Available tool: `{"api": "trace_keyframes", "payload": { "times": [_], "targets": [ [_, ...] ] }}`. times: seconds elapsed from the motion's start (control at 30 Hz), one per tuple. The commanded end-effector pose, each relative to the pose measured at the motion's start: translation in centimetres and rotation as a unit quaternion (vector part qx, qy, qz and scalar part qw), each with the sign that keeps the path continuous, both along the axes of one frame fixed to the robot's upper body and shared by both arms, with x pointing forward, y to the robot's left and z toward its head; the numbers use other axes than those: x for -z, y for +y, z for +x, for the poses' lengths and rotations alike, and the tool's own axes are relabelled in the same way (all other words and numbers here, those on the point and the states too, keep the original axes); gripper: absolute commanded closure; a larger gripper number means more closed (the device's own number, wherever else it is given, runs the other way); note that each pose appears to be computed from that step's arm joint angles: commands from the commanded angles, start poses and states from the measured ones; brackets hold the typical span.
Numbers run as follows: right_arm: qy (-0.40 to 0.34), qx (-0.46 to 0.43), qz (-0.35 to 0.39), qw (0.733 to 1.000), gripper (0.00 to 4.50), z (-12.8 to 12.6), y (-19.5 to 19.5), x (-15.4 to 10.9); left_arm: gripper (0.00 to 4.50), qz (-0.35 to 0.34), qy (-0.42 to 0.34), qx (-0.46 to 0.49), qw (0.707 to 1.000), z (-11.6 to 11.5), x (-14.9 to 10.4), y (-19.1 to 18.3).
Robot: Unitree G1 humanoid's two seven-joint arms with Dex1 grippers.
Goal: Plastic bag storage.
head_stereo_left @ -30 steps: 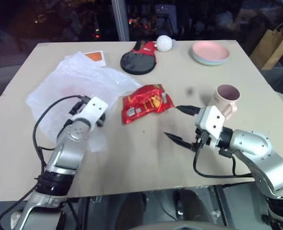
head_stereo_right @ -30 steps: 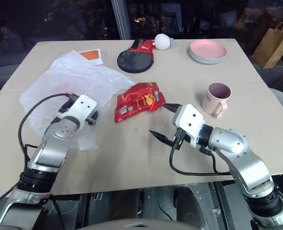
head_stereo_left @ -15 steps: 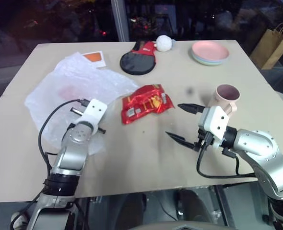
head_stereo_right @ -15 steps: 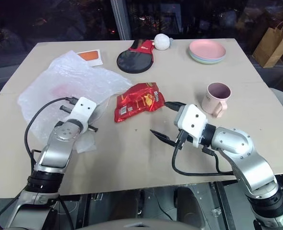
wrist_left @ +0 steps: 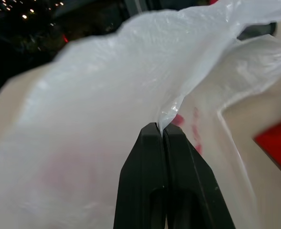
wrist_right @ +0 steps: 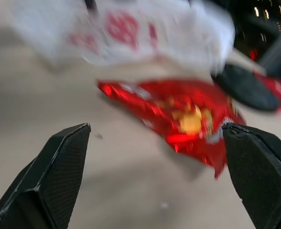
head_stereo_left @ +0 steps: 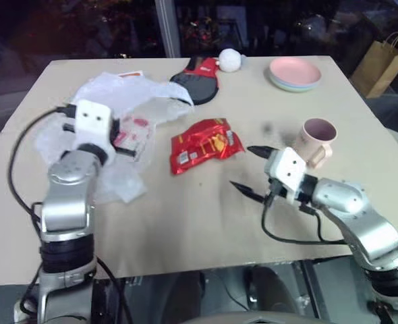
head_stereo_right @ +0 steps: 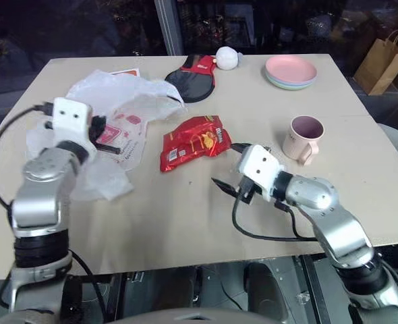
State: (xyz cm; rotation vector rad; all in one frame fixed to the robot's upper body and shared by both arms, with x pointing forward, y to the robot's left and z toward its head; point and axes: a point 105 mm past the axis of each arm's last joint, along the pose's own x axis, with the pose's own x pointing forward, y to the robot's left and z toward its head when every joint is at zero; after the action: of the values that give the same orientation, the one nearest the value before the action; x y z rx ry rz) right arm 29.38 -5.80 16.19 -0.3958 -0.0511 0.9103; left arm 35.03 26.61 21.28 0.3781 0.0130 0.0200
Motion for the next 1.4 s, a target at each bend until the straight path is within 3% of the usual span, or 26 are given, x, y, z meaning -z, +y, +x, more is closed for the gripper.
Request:
{"api": "trace_keyframes", "payload": {
  "times": [0.03,0.13,0.3,0.67,0.77,0.87,0.93,1.03,1.2,1.4],
  "targets": [
    [0.12,0.094,0.099,0.983,0.0,2.7,-0.2,0.6,4.46,0.006,-0.033,0.024,0.999,-0.3,-3.0,-0.6],
    [0.203,0.113,0.157,0.96,0.0,3.1,0.3,1.1,4.46,0.007,-0.033,0.026,0.999,-0.2,-3.4,-0.8],
    [0.274,0.1,0.241,0.926,0.0,3.8,1.3,0.1,4.46,0.002,-0.027,0.039,0.999,-0.1,-3.3,-1.6],
    [0.317,0.136,0.248,0.905,0.0,8.9,3.6,1.8,4.46,0.01,0.001,0.056,0.998,-0.7,-2.5,-2.3],
    [0.315,0.146,0.268,0.899,0.82,10.0,3.6,1.8,4.5,0.012,0.008,0.062,0.998,-1.0,-2.4,-2.5],
    [0.313,0.144,0.278,0.897,2.13,10.3,3.5,1.6,4.5,0.013,0.016,0.078,0.997,-1.3,-2.2,-2.9],
    [0.304,0.13,0.305,0.893,3.31,10.3,3.1,0.6,4.5,0.001,0.026,0.099,0.995,-1.4,-1.9,-3.5],
    [0.296,0.112,0.352,0.881,4.46,9.9,1.8,-1.0,4.5,-0.018,0.035,0.125,0.991,-1.4,-1.7,-4.6],
    [0.293,0.106,0.398,0.863,4.46,7.5,-1.5,-3.0,4.5,-0.066,0.048,0.18,0.98,-1.1,-1.7,-7.5],
    [0.319,0.106,0.412,0.847,4.46,5.2,-1.4,-2.8,4.5,-0.091,0.065,0.232,0.966,-0.8,-1.4,-10.4]
  ]
}}
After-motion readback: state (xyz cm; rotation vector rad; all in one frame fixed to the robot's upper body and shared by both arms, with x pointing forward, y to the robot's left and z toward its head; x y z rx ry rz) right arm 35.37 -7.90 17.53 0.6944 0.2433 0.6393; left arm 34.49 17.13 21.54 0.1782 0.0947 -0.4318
